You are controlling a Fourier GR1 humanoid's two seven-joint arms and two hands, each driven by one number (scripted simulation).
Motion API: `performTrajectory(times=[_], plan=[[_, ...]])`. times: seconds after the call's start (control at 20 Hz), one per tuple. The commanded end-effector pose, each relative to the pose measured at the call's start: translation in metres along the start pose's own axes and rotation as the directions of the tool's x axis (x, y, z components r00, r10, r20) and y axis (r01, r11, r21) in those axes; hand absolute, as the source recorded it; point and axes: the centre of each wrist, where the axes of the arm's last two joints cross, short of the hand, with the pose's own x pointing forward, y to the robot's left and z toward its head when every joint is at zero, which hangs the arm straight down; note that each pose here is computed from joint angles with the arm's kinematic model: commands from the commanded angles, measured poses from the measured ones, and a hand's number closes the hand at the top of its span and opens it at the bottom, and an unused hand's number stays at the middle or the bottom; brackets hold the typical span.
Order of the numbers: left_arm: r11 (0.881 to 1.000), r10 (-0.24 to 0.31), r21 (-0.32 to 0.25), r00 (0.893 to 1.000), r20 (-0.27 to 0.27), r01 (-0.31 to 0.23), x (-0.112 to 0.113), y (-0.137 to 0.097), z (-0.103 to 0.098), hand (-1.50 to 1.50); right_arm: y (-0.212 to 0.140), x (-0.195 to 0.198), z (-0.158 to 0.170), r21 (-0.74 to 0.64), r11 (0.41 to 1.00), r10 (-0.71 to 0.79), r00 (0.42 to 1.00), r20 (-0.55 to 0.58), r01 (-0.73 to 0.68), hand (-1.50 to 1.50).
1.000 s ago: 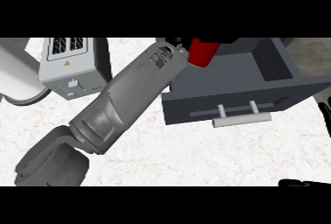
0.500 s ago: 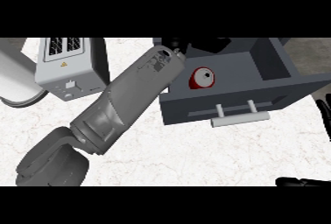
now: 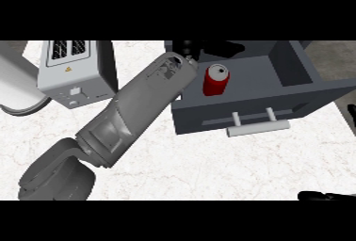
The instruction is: Pick up the can, place it into the drawer and close the drawer
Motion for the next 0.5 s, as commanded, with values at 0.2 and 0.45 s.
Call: performTrajectory(times=[0.2, 0.45], plan=[[0.997, 0.075, 0.022, 0.997, -0.037, -0.074, -0.010, 0.000, 0.005, -1.50, -0.001, 0.020, -0.003, 0.040, 0.972, 0.224, 0.968, 0.113, -0.230, -1.50], [0.989, 0.150, 0.006, 0.989, -0.014, -0.150, 0.010, -0.003, 0.004, -1.50, 0.012, 0.028, -0.012, 0.078, 0.938, 0.319, 0.927, 0.196, -0.339, -1.50]])
